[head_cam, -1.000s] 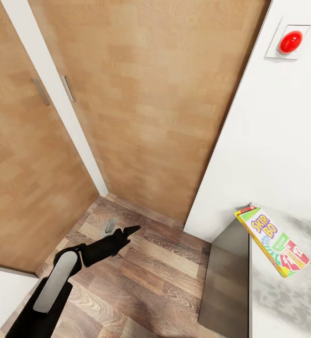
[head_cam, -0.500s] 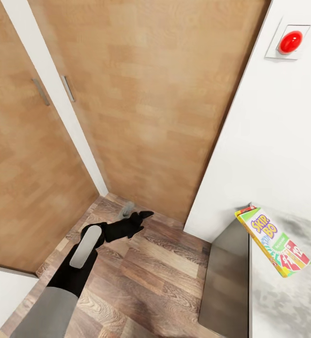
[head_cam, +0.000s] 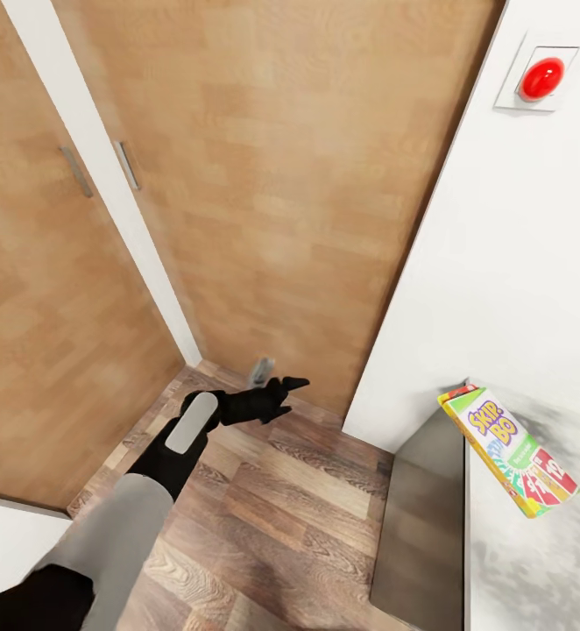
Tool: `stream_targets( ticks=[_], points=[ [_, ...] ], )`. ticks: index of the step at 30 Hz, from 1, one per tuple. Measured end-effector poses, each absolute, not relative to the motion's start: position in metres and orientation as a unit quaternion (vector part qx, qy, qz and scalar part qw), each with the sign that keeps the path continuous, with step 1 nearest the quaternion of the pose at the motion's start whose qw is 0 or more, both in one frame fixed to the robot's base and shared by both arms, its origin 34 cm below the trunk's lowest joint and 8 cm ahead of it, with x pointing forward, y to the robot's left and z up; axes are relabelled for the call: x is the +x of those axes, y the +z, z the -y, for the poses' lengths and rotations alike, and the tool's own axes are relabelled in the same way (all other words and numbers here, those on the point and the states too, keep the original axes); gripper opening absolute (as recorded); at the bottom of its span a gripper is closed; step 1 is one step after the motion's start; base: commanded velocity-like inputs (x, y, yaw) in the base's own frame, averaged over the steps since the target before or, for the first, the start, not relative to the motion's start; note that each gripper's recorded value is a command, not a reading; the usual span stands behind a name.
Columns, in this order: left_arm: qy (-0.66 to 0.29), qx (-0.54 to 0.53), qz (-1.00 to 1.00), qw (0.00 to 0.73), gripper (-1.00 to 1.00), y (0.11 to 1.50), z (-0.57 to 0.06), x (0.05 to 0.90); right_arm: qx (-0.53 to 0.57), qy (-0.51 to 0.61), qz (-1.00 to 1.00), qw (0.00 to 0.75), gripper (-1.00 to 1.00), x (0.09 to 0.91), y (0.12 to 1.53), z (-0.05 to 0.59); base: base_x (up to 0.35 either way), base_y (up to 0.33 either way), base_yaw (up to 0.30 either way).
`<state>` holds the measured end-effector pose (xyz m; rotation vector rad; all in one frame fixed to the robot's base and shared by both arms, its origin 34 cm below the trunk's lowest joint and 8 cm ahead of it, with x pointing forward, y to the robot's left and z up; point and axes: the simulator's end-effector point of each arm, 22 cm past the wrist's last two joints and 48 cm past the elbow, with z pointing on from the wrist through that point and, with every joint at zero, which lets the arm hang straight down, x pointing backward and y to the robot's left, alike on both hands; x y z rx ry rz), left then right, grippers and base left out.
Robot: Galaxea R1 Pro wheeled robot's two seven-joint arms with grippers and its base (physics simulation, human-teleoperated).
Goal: Put all the toys in the child's room - the three board games (two on the bed and one on the table), the two jigsaw puzzles on the table, and the tennis ball on the table - inside the toy box on the table in the child's room.
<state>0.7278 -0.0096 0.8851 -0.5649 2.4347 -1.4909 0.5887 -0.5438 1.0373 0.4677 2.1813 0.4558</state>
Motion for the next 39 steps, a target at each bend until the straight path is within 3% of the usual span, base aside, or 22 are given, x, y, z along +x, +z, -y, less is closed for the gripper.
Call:
stream_targets(
  ticks=[13, 39],
  points=[
    [-0.520, -0.169, -0.827, 0.126, 1.00, 0.876, 0.016, 0.735, 0.153, 0.215, -0.863, 0.432, 1.00, 0.591, 1.058, 0.527, 0.000, 0.000, -0.089],
    [-0.527, -0.135, -0.810, 0.219, 1.00, 0.885, 0.012, 0.748, 0.144, 0.224, -0.859, 0.437, 1.00, 0.591, 1.067, 0.521, 0.000, 0.000, -0.246]
  ],
)
